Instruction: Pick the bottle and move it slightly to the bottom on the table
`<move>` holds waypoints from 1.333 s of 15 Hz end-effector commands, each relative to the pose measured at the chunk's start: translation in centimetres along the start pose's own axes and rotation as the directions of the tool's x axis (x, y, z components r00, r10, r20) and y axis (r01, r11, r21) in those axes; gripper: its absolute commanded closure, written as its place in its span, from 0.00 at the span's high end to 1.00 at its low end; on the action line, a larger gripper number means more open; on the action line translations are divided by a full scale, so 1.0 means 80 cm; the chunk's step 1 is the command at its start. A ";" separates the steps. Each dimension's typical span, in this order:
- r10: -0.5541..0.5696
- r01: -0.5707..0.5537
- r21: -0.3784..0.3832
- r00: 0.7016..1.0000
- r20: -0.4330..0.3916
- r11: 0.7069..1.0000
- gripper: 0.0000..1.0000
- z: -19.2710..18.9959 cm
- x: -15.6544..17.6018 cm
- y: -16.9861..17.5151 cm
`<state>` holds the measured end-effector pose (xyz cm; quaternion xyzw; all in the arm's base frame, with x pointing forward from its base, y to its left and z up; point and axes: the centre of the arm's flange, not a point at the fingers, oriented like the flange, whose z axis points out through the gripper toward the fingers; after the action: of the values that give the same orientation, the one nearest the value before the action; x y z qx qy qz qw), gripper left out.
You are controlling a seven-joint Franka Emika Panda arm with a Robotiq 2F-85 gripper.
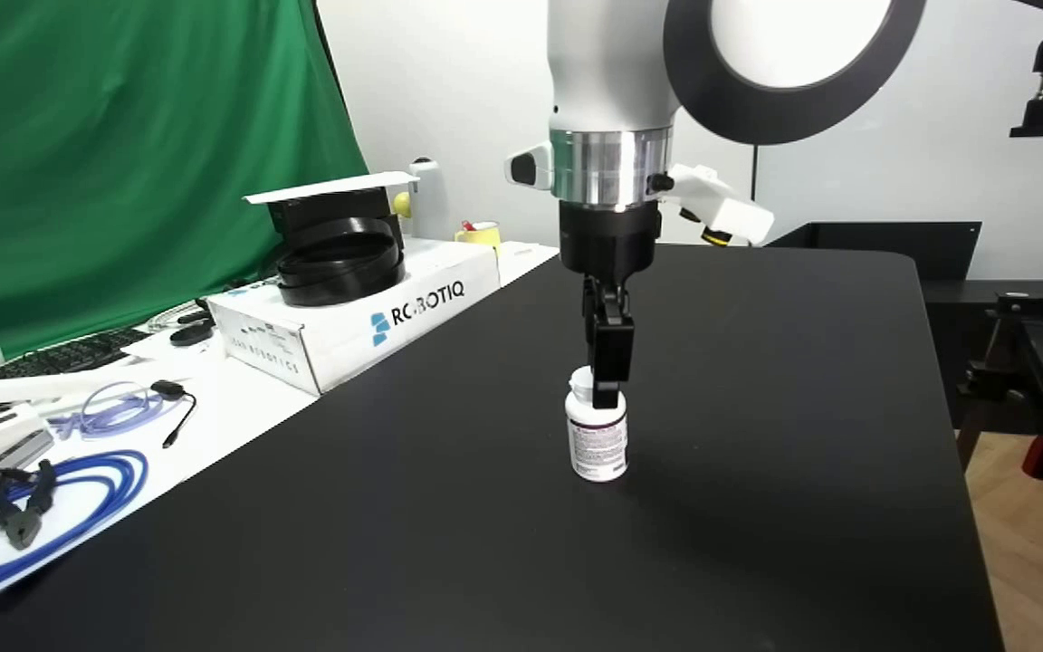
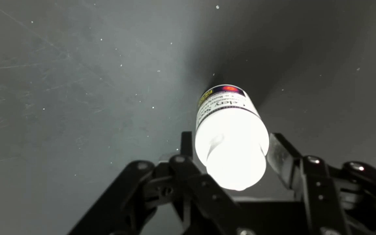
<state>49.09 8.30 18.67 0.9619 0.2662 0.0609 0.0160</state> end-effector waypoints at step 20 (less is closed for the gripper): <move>0.135 -0.122 -0.117 0.985 0.111 0.986 0.19 -0.147 -0.066 -0.044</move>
<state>45.52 8.20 27.81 0.9717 0.2233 0.0210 0.0736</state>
